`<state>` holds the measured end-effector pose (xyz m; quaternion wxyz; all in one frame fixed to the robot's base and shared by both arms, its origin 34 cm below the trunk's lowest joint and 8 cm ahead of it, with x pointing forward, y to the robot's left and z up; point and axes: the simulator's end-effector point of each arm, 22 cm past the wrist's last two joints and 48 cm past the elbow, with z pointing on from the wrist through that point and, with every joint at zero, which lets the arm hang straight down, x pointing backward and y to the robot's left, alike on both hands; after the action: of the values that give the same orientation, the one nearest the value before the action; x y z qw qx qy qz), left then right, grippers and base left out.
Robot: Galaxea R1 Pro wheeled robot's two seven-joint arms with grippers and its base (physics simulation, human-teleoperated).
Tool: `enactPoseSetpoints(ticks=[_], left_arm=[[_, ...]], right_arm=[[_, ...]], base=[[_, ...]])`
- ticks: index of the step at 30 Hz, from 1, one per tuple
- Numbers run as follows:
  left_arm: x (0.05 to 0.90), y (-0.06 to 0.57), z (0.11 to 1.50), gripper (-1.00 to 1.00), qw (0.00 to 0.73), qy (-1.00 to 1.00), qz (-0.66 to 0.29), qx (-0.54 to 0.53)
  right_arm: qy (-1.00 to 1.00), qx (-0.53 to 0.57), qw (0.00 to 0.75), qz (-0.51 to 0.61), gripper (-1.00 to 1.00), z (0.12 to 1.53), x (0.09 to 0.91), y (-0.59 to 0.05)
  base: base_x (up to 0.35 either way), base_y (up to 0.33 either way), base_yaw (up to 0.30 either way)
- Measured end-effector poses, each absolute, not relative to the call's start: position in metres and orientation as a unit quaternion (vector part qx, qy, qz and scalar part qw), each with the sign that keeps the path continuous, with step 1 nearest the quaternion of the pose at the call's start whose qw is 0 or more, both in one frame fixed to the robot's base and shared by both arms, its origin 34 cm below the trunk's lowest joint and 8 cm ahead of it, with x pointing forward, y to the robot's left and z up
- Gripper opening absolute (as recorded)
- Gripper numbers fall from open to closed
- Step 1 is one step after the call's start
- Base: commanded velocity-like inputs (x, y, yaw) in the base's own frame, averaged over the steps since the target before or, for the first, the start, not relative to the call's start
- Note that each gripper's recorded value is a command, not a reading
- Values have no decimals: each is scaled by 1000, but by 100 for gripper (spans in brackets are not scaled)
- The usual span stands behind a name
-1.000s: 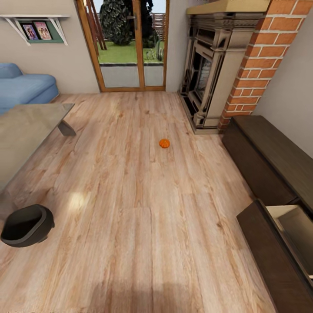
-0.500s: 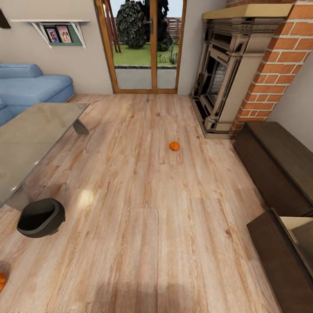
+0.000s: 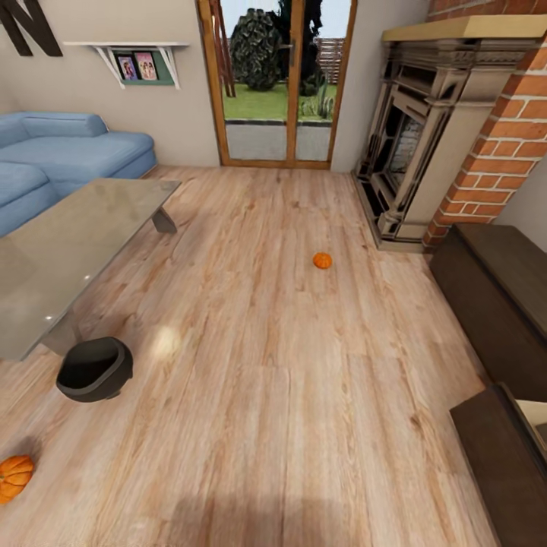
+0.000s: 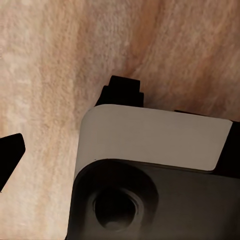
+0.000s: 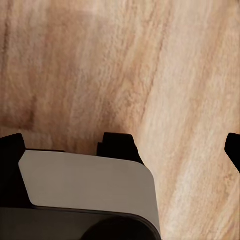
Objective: Place each of the two pumpkins and all three candles from the living room inside a cabinet in the living room (use any cabinet), then make sure every cabinet is closed, and position the cauldron so it is next to a table in the living room.
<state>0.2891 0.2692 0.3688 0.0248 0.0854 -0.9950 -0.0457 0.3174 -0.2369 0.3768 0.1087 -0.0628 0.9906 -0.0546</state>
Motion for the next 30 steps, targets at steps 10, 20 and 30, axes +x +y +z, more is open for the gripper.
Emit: enactPoseSetpoints(ticks=[10,20,30], left_arm=[[291,269,370,100,23,-995,-46,86],[291,269,370,100,23,-995,-46,86],[291,269,370,100,23,-995,-45,85]], right_arm=[[990,-63,111,-55,100,378,319,-237],[990,-63,111,-55,100,378,319,-237],[990,-62,115,-55,100,378,321,-237]], base=[[0,0,261],[0,0,288],[0,0,291]])
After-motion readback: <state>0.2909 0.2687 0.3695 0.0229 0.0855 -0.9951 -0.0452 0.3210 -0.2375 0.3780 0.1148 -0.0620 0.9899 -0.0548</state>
